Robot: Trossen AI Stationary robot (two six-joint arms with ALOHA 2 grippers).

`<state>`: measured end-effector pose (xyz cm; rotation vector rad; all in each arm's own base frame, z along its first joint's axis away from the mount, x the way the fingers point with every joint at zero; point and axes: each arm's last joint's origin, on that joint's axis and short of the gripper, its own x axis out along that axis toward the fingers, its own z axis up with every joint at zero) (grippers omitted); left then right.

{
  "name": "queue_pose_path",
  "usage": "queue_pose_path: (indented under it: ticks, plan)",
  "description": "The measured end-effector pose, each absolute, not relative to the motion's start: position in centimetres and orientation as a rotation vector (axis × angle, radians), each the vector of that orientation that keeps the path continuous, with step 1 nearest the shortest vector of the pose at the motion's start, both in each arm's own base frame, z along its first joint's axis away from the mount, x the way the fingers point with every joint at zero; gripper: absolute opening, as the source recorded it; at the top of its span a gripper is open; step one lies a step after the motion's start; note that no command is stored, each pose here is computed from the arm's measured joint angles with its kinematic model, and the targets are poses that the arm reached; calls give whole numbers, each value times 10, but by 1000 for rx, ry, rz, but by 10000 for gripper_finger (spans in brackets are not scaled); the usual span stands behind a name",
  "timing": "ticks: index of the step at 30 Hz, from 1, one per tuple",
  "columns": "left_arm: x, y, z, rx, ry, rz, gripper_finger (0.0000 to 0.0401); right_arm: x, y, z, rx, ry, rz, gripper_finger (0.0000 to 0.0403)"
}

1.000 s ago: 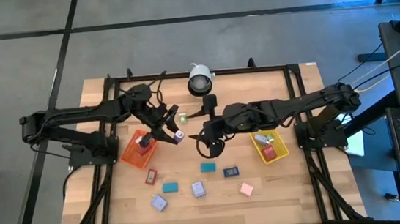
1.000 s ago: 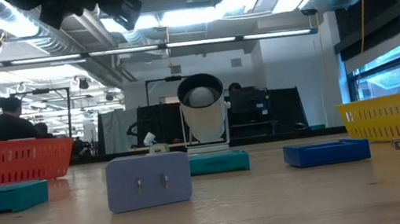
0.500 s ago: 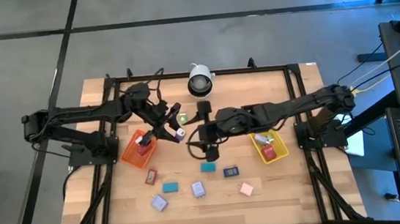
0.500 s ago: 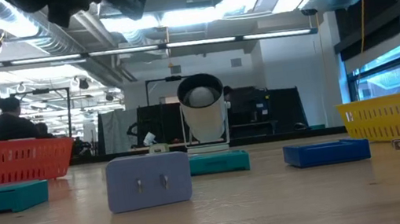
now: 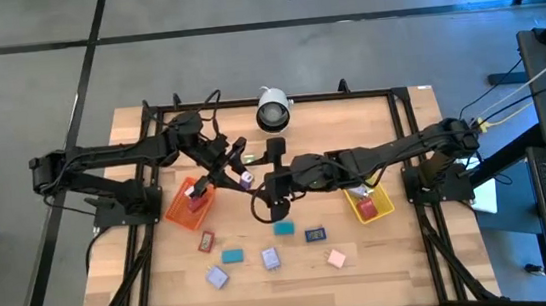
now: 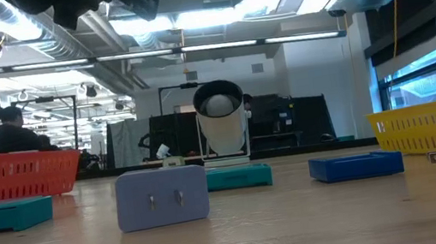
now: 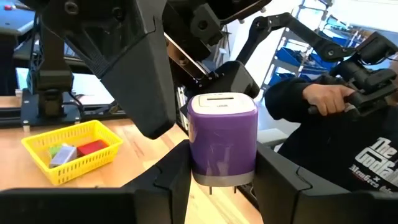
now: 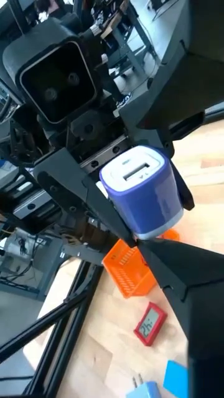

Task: Pick & Place Office items
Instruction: Put the violet charger adapter into the yellow basket

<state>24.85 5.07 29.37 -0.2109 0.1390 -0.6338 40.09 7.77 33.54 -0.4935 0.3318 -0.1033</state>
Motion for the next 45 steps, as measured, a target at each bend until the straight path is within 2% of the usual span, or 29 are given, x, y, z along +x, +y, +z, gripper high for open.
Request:
queue_pose_path:
  ticks: [5,17,20,28,45]
  plan:
    - [248,50,295,-205,128,-636,134,401,79,337,-494,315,-102,292]
    - [248,50,296,-204,123,-647,134,401,82,337,-521,316,-92,208]
    - [248,50,296,-210,125,-651,134,400,83,338,-554,310,-96,214]
    - [249,51,295,-237,134,-628,134,401,83,339,-604,306,-104,267]
    - [249,52,294,-309,157,-600,134,406,88,330,-776,360,-189,236]
